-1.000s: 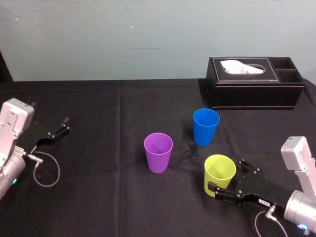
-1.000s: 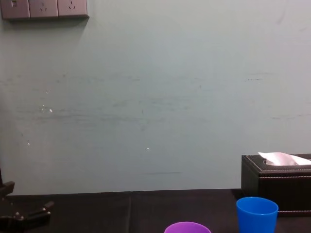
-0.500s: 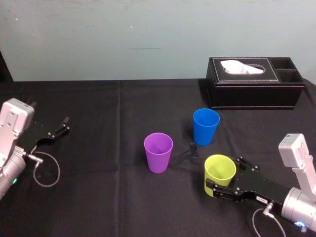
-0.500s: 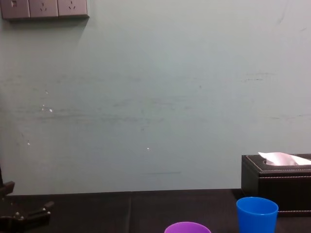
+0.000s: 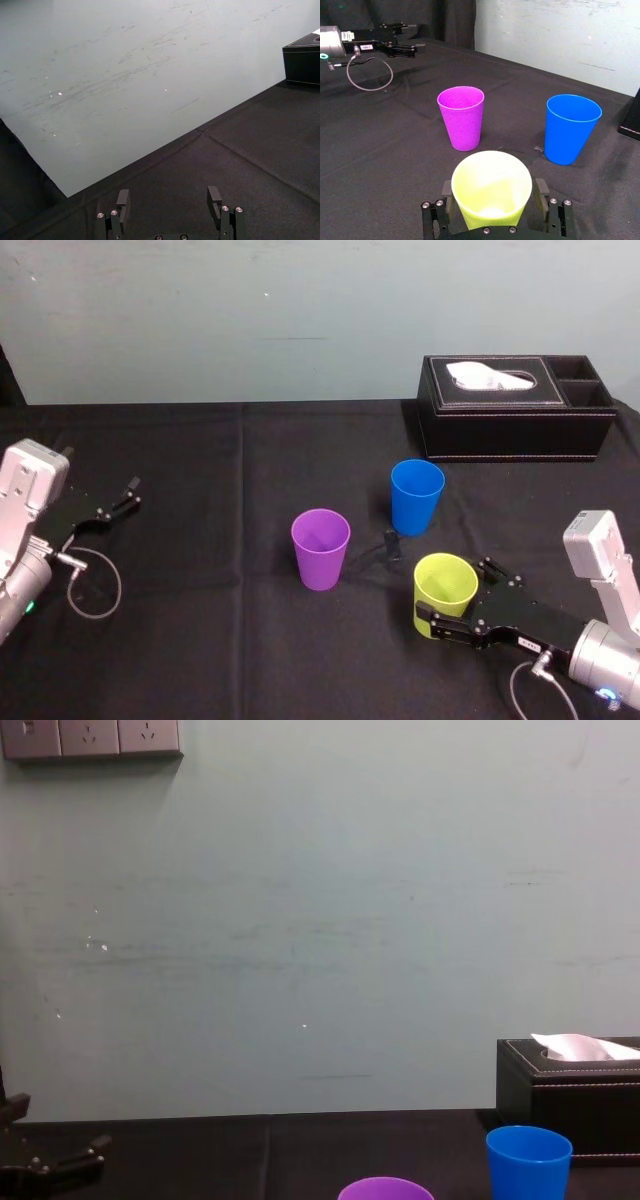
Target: Stack the three plastic cups sequentially using one hand.
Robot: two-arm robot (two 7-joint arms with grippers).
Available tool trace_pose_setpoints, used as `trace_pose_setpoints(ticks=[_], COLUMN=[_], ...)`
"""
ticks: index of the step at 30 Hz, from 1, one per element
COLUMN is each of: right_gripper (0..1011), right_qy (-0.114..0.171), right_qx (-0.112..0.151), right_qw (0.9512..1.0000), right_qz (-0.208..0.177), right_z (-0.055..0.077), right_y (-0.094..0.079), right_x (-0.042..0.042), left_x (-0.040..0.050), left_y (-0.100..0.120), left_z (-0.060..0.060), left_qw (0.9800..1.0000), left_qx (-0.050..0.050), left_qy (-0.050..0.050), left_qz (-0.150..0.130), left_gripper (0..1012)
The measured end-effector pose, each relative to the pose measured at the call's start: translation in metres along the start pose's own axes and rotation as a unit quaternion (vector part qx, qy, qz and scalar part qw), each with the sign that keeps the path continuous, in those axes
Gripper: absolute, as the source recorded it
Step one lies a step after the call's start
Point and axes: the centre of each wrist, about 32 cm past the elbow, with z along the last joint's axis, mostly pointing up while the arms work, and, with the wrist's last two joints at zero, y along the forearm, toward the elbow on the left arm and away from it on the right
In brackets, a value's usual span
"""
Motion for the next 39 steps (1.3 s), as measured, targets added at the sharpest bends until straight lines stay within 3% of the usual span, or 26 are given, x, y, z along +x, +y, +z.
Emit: trace_pose_setpoints(ticks=[10, 13, 39], right_gripper=[784, 760, 735], right_qy=[0.0, 0.0, -0.002], right_qx=[0.0, 0.0, 0.003], right_qw=[1.0, 1.0, 1.0], right_qz=[0.0, 0.0, 0.0], right_z=[0.0001, 0.0001, 0.0018], right_y=[-0.0004, -0.0006, -0.002], right_x=[0.0002, 0.0003, -0.0002], left_x=[0.0, 0.0, 0.0], left_y=[0.0, 0.0, 0.0], left_z=[0.0, 0.0, 0.0], left_qw=[1.0, 1.0, 1.0], left_qx=[0.0, 0.0, 0.0], left_qy=[0.0, 0.0, 0.0], left_qz=[0.0, 0.0, 0.0], left_gripper=[1010, 1010, 1010])
